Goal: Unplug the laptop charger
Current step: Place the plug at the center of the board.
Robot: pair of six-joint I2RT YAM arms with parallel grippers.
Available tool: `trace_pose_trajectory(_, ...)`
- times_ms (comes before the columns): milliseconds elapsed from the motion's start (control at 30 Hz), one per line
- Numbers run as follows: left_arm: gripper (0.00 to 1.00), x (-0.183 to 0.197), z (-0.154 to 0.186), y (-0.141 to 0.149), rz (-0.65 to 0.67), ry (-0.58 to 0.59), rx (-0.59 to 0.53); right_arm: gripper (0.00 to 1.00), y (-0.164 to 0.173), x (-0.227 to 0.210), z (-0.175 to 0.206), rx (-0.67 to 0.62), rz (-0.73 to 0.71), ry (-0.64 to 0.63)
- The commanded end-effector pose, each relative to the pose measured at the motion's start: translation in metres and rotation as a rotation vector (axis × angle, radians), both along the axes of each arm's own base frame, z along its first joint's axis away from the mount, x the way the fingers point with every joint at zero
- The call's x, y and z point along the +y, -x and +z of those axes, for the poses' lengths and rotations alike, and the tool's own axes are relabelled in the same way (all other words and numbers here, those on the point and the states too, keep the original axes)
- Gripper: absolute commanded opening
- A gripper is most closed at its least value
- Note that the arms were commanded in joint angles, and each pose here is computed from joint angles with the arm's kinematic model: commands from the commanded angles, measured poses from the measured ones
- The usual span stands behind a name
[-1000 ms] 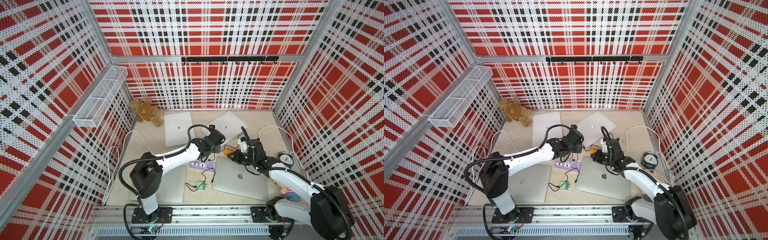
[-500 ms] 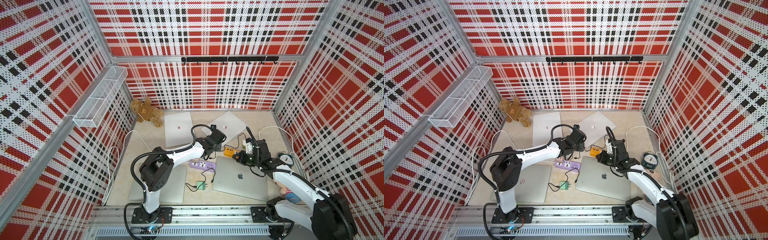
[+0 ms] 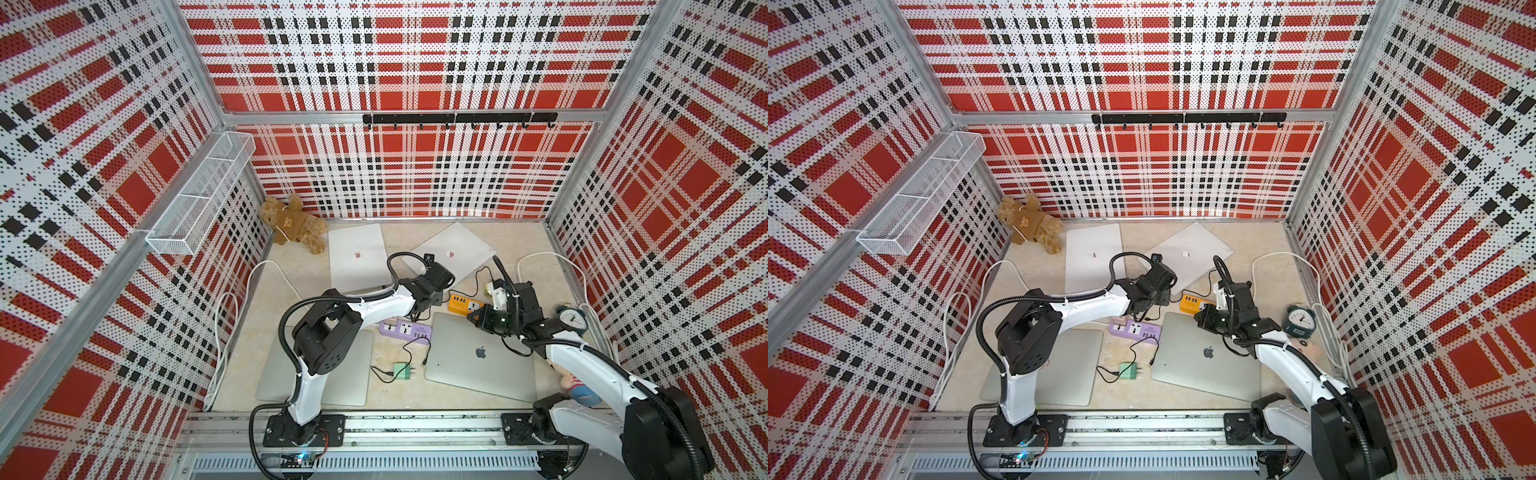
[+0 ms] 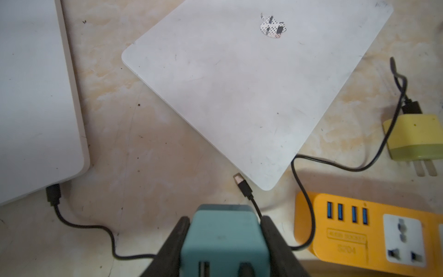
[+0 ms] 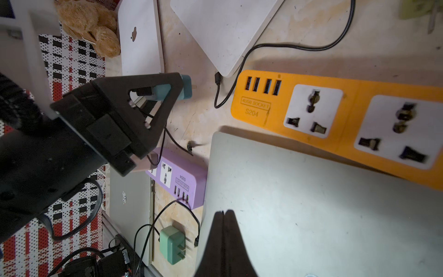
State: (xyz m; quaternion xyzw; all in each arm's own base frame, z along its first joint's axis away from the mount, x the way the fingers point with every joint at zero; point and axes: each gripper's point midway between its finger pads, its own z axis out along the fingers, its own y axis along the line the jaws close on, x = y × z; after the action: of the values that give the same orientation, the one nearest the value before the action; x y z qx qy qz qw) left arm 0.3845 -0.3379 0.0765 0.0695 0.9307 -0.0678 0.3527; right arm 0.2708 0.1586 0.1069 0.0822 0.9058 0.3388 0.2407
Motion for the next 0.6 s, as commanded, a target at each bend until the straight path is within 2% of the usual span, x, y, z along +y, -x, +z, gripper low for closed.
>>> trace_pose_trajectory(0,0.28,0.000,-0.001,-0.013,0.017,-0.009,-0.035,0.00,0.002,-0.003,0.001,-0.010,0.003,0.000)
trace_pose_trajectory(567,0.28,0.015,-0.037,-0.019,0.035,-0.078,-0.010,0.00,0.007,-0.006,-0.006,0.002,0.000,0.012)
